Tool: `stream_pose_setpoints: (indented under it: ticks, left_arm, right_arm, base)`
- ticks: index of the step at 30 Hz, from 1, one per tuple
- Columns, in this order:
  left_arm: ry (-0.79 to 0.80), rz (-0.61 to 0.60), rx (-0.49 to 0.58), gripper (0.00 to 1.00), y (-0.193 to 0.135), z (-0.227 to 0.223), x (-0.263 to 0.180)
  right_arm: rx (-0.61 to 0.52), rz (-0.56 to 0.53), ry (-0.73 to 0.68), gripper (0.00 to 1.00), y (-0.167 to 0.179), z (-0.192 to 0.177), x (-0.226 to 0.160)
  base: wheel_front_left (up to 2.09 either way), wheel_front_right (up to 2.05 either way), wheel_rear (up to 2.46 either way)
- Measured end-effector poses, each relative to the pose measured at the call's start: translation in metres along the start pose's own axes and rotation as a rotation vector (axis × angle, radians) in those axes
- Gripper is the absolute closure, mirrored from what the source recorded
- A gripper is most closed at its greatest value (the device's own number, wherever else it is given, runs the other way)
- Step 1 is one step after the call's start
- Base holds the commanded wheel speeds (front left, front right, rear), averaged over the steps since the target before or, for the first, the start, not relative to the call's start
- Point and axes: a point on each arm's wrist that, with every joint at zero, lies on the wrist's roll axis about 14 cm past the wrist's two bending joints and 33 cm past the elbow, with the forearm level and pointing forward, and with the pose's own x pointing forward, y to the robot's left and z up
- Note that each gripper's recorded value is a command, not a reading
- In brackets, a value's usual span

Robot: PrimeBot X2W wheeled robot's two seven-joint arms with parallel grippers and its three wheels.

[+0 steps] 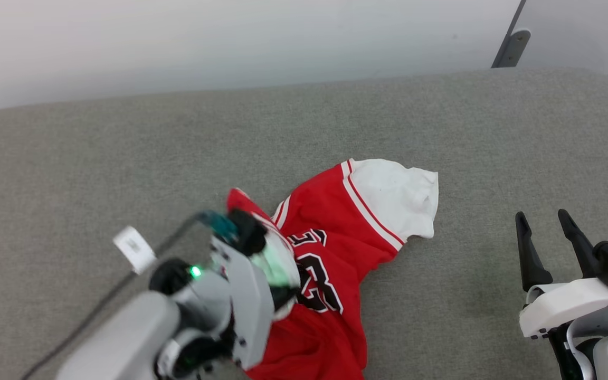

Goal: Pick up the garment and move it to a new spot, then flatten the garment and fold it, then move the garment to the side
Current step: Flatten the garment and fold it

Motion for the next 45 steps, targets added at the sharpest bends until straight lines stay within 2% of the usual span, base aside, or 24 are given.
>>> stream_pose_setpoints:
  ticks: [1, 3, 4, 5, 9, 20, 25, 34, 45]
  left_arm:
    - [0.023, -0.008, 0.001, 0.8, -0.002, -0.009, 0.005]
    - [0.063, 0.001, 0.024, 0.51, 0.0, -0.024, 0.012]
    - [0.081, 0.001, 0.033, 0.13, 0.0, -0.03, 0.014]
    - [0.096, -0.007, 0.033, 0.0, -0.002, -0.036, 0.017]
    - [0.1, -0.017, 0.03, 0.0, -0.003, -0.04, 0.019]
    - [0.031, 0.022, 0.056, 0.0, 0.008, 0.004, -0.014]
    - [0.026, 0.047, 0.078, 0.0, 0.011, 0.009, -0.022]
    - [0.058, 0.081, 0.125, 0.0, 0.023, -0.007, -0.014]
    - [0.037, 0.114, 0.06, 0.0, 0.047, -0.012, 0.007]
  right_arm:
    - [0.001, -0.002, 0.004, 0.0, 0.0, -0.001, 0.0]
    - [0.006, -0.005, 0.006, 0.0, -0.001, -0.003, 0.0]
    - [0.007, -0.006, 0.008, 0.0, -0.001, -0.004, 0.001]
    - [0.008, -0.006, 0.008, 0.0, -0.001, -0.004, 0.001]
    - [0.01, -0.006, 0.004, 0.0, -0.001, -0.003, 0.0]
    - [0.014, 0.003, -0.026, 0.0, 0.002, 0.007, -0.003]
    - [0.017, 0.01, -0.031, 0.0, 0.004, 0.009, -0.005]
    - [0.021, 0.012, -0.023, 0.0, 0.005, 0.006, -0.005]
    - [0.019, -0.005, -0.01, 0.0, -0.002, 0.002, -0.004]
  base:
    - [0.0, 0.0, 0.0]
    - [0.0, 0.0, 0.0]
    - [0.0, 0.0, 0.0]
    - [0.0, 0.0, 0.0]
    - [0.0, 0.0, 0.0]
    - [0.0, 0.0, 0.0]
    - [0.0, 0.0, 0.0]
    - [0.0, 0.0, 0.0]
    - [0.0, 0.0, 0.0]
